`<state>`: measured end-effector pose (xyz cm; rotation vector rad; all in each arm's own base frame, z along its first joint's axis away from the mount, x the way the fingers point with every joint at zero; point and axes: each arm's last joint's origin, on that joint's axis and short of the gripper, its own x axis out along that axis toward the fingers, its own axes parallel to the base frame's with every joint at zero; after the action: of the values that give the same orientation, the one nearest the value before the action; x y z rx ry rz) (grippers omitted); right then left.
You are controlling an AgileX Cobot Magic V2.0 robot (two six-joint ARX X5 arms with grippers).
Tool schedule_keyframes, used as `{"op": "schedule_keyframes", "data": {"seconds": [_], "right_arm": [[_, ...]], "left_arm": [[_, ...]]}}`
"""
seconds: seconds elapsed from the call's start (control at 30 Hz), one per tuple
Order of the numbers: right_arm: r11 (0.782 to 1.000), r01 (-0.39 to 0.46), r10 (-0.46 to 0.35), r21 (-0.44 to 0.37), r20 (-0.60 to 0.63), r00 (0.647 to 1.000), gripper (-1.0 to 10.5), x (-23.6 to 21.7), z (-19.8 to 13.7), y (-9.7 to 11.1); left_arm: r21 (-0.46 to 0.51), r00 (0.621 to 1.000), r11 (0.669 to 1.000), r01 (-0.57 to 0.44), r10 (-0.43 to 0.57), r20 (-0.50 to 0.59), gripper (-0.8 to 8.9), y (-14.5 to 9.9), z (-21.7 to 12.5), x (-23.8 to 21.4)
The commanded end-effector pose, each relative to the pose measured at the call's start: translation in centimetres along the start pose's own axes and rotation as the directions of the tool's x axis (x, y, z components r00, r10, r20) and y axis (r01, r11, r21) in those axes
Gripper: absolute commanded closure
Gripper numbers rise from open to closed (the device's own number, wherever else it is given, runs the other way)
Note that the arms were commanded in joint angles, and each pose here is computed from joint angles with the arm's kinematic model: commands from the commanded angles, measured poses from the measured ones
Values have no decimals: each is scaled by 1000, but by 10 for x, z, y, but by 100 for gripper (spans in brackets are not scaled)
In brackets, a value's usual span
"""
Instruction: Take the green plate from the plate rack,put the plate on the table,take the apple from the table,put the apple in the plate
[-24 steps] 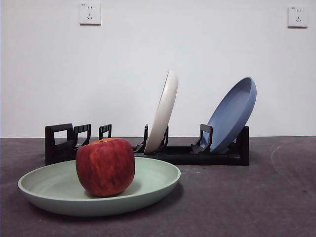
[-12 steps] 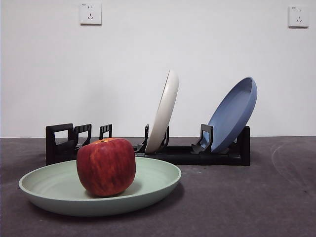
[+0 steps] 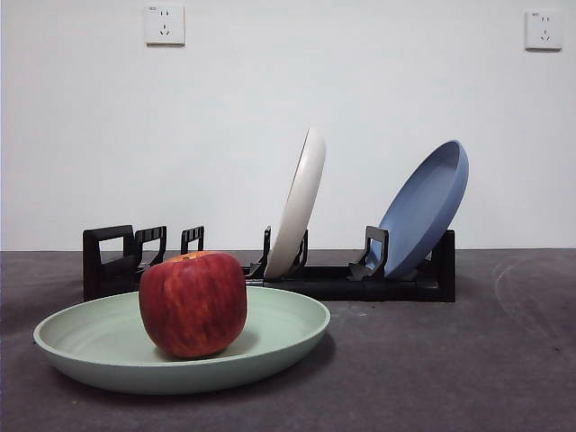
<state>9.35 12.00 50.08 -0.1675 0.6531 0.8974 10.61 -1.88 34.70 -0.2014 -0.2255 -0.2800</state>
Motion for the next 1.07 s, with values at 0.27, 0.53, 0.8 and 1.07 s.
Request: {"op": "schedule_keyframes", "data": {"seconds": [0.27, 0.53, 0.8, 1.07], "right_arm": [[1000, 4, -4, -2, -33, 999, 946, 2, -3, 0], [1000, 8, -8, -3, -32, 999, 946, 2, -3, -1], [997, 82, -82, -5, -23, 996, 946, 2, -3, -3], [992, 128, -128, -6, -18, 992, 946, 2, -3, -4]], "left_arm": [[20, 985, 989, -148, 149, -85, 817, 31, -128, -47], [10, 953, 981, -194, 191, -234, 817, 40, -170, -57], [64, 905, 978, -196, 206, -373, 817, 42, -183, -62], [84, 907, 979, -188, 206, -368, 817, 42, -182, -61]]}}
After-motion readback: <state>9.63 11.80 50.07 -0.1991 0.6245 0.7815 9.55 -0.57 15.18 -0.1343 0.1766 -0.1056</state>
